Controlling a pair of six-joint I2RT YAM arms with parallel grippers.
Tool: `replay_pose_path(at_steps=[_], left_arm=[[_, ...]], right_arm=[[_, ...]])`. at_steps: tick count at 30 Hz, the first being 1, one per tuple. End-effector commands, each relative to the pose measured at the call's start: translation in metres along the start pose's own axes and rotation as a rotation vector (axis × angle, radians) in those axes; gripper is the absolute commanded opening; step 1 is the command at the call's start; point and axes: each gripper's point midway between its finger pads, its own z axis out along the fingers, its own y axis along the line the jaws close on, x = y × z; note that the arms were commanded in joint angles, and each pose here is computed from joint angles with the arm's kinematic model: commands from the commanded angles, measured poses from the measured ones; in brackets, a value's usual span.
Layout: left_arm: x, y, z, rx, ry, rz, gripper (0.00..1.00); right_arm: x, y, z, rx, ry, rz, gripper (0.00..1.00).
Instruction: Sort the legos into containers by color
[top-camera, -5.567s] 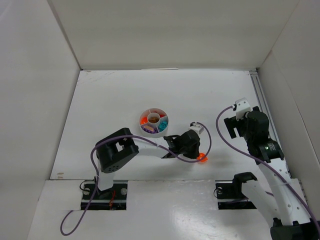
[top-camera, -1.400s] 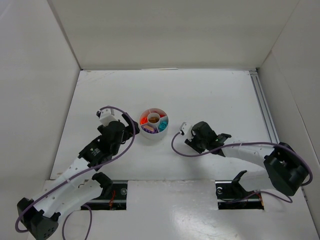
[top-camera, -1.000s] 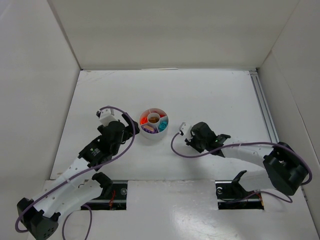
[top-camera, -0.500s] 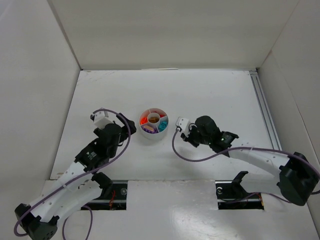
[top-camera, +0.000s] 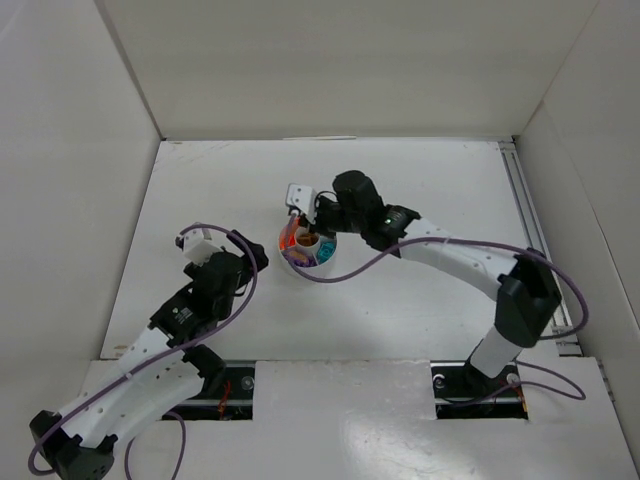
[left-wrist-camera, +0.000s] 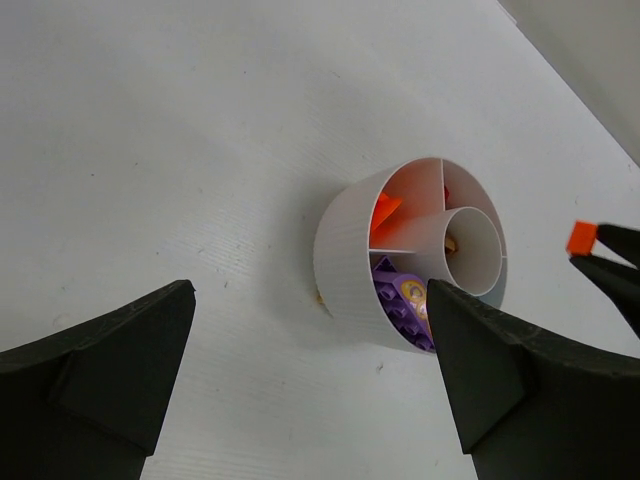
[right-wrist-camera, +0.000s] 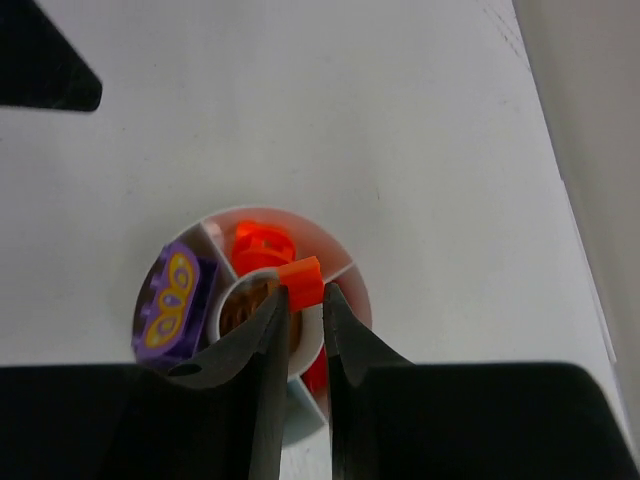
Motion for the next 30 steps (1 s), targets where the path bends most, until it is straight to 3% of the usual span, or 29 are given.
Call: replay_pose_path(at_steps=[1,6,13,21,26,30], left_arm=[[0.002,0.005,0.003,-0.024,-0.010,-0.003,1.00],[0.002,0.001,0.004,-0.012,-0.007,-0.009,1.00],[0.000,0.002,0.005,-0.022,-0.023,-0.009,1.00],[0.001,0.003,0.006,-0.028,-0.019,-0.004,1.00],[0.001,-0.001,0.004,-0.011,-0.006,0.000,1.00],[0.001,0.000,0.003,-0.019,0.000,-0.004,1.00]], right_arm=[[-0.019,0.001,0.025,-0.054,-0.016,-0.069,0.05],[-0.007,-0.009,0.063,-0.056,0.059,-0.078,0.06],[0.004,-0.009,0.070,-0.036,0.111,-0.077,0.11],[0.004,-0.008,0.068,-0.040,0.108,-0.086,0.36],[-0.011,-0.007,0.064,-0.041,0.075,-0.108,0.48],[-0.030,-0.019,0.041,0.023,0.036,-0.133,0.51]])
